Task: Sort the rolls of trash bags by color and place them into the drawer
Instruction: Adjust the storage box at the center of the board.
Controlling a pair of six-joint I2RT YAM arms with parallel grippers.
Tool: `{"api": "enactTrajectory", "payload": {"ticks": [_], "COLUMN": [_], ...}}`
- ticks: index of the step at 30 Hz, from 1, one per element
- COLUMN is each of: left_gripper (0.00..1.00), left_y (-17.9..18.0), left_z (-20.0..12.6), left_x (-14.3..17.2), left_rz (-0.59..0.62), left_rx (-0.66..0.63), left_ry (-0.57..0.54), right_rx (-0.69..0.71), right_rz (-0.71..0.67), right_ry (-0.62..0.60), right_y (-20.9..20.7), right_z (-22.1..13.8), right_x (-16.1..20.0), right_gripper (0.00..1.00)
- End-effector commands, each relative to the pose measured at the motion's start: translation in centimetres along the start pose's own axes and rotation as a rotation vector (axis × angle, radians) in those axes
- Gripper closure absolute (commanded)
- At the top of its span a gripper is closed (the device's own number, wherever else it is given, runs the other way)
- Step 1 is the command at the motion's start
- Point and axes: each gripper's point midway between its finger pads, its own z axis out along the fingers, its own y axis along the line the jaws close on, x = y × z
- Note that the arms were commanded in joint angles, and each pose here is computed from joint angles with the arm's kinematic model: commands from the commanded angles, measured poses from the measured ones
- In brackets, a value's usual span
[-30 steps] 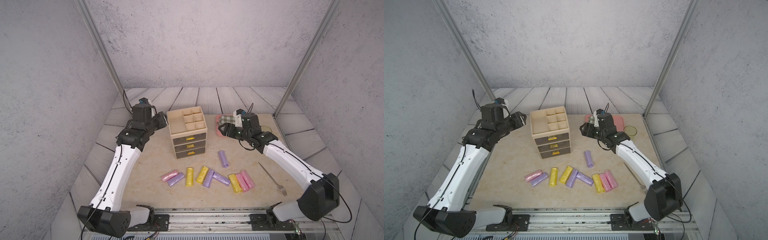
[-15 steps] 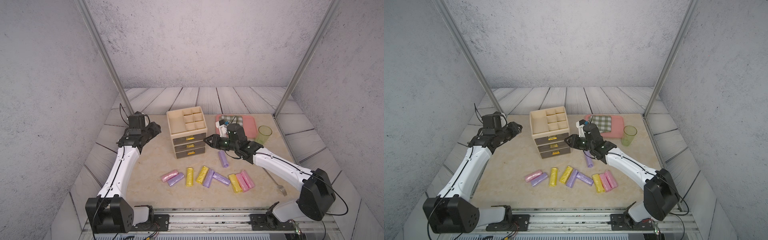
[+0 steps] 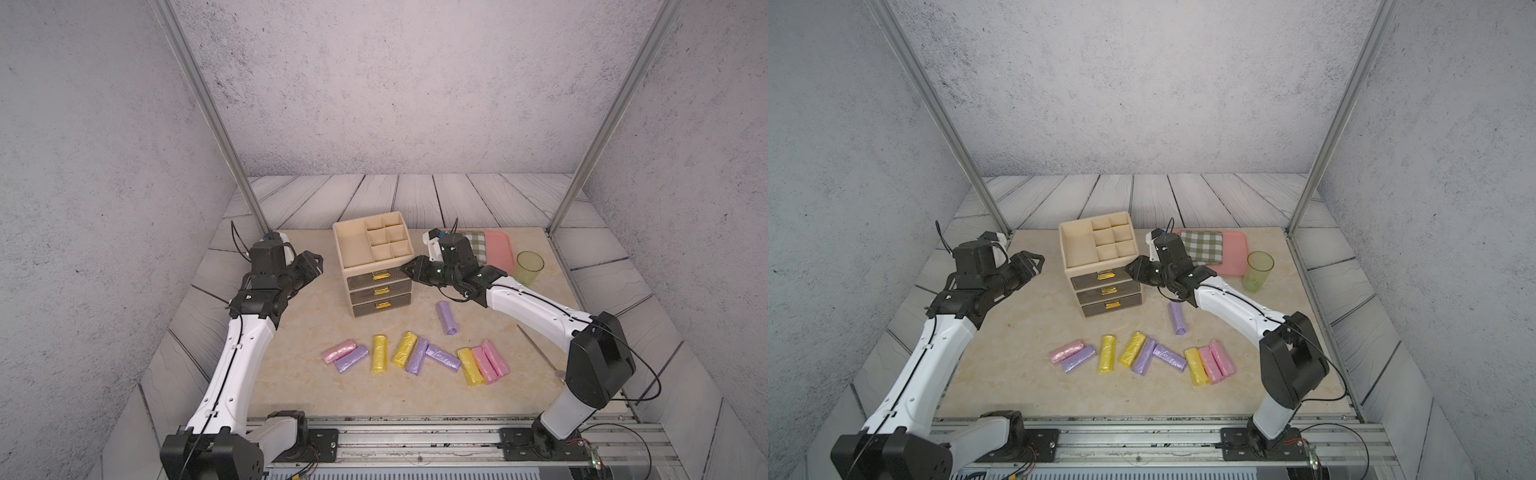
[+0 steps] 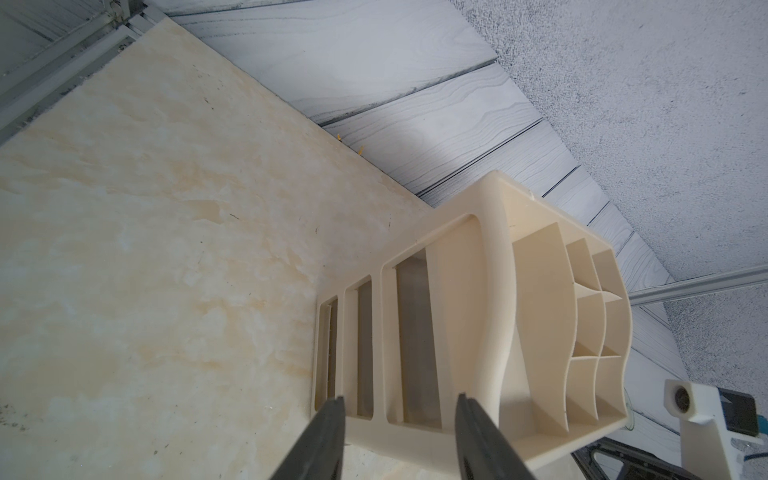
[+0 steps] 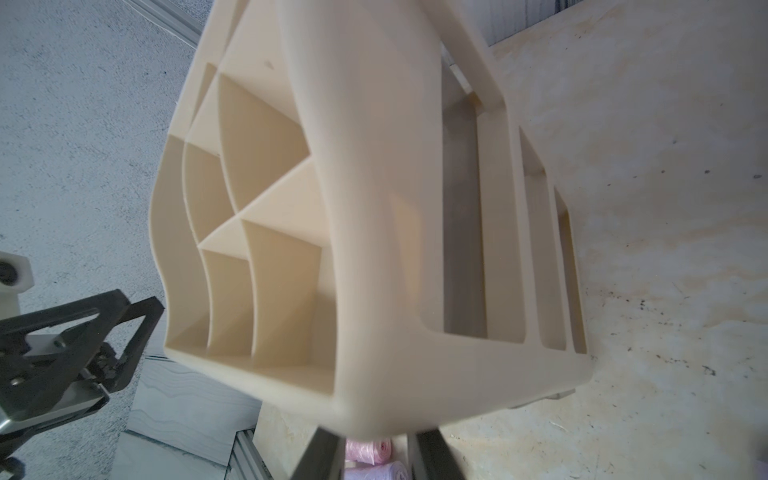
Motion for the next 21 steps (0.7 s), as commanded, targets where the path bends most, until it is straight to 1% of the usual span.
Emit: {"api": "enactTrajectory", "payload": {"ticks": [1,5,7,11,15,19,21], "left_gripper": [0.50,0.49,0.47,0.47,0.45,0.43,0.43], "left_y": [-0.3,-0.3,-0.3,-0.2,0.0,0.0,-0.1], "left_z": [-0.7,-0.6,-0.6,-0.6,-0.5,-0.6,-1.0], "left_x": [0.1,0.4,0.5,0.7,1.0,1.1,1.1], "left_rz": [-0.005,-0.001,0.002,0.006,0.006,0.013,0.016], "left_rx": [0.028,0.037,0.037,0.044,0.050,0.051,0.053], "left_ry": [-0.011,0.000,0.002,0.001,-0.010,-0.009,-0.010], "right_rx": [0.042,0.001,-0.034,-0.093,-0.177,-0.271,-0.309], "right_rz": [0.001,0.019,0.061,0.144,0.197,0.260,0.299], "right_ry": [-0.004,0.014,-0.001,-0.049,-0.100,-0.105,-0.111], "right_y": [-1.1,-0.4,-0.1,0.7,3.4,6.5,7.4], "right_z": [1.0,1.2,0.7,-1.0,-2.1,-1.4,-1.0], "right_x": [-0.7,-0.4,0.0,1.5,3.2,3.9,3.9], "right_gripper": [0.68,0.66,0.64,0.60,0.56,0.53,0.52]}}
